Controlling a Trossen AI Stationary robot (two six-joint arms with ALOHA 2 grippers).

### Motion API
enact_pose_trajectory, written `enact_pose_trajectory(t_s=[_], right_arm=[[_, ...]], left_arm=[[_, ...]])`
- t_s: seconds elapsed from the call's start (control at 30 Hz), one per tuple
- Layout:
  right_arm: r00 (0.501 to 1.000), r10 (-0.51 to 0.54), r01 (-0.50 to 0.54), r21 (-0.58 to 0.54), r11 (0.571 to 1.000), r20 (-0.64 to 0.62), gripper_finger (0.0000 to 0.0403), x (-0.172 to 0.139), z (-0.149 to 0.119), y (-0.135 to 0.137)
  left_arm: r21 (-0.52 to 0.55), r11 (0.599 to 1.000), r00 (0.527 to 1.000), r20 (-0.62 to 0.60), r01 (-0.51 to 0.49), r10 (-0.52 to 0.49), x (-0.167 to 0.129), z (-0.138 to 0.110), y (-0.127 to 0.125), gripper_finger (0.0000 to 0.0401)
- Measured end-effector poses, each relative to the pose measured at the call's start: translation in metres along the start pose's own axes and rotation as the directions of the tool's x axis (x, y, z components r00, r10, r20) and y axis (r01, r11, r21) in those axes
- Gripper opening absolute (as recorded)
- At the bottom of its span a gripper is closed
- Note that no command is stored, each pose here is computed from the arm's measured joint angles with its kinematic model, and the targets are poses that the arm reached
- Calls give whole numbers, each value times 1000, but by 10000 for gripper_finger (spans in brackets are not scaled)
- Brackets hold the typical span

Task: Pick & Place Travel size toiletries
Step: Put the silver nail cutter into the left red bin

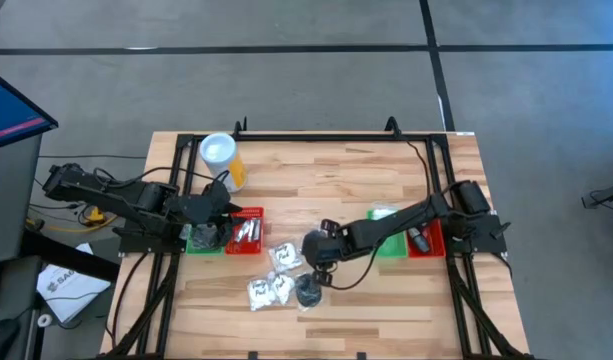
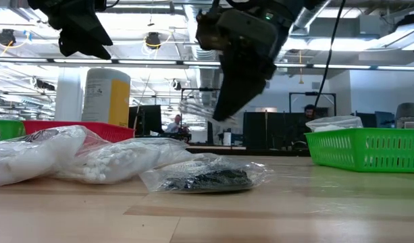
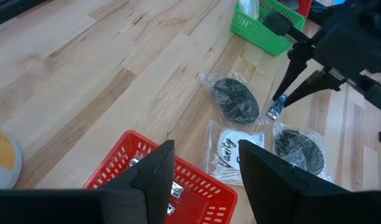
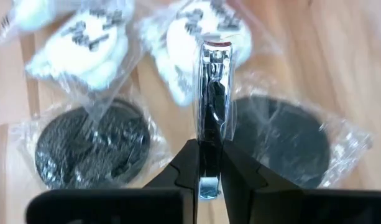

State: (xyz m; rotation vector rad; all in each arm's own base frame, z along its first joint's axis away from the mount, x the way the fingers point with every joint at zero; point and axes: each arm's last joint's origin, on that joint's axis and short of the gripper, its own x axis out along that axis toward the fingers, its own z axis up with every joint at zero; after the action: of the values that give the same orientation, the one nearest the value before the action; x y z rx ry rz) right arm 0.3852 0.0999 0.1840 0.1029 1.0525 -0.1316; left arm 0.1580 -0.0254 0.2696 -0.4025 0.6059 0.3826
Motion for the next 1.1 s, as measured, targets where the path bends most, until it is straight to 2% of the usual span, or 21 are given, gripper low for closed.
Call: enact_pose_trajectory(t_s=[0.6, 1.1], right_arm=[[997, -23, 30, -96, 995, 70, 32, -26, 47, -26], [993, -51, 66, -144, 987, 109, 32, -45, 72, -51]], left_arm=[[5, 1000, 1000, 5, 4, -4, 0, 1, 0, 170], [2, 1000, 1000, 10, 8, -8, 0, 1, -1, 170]])
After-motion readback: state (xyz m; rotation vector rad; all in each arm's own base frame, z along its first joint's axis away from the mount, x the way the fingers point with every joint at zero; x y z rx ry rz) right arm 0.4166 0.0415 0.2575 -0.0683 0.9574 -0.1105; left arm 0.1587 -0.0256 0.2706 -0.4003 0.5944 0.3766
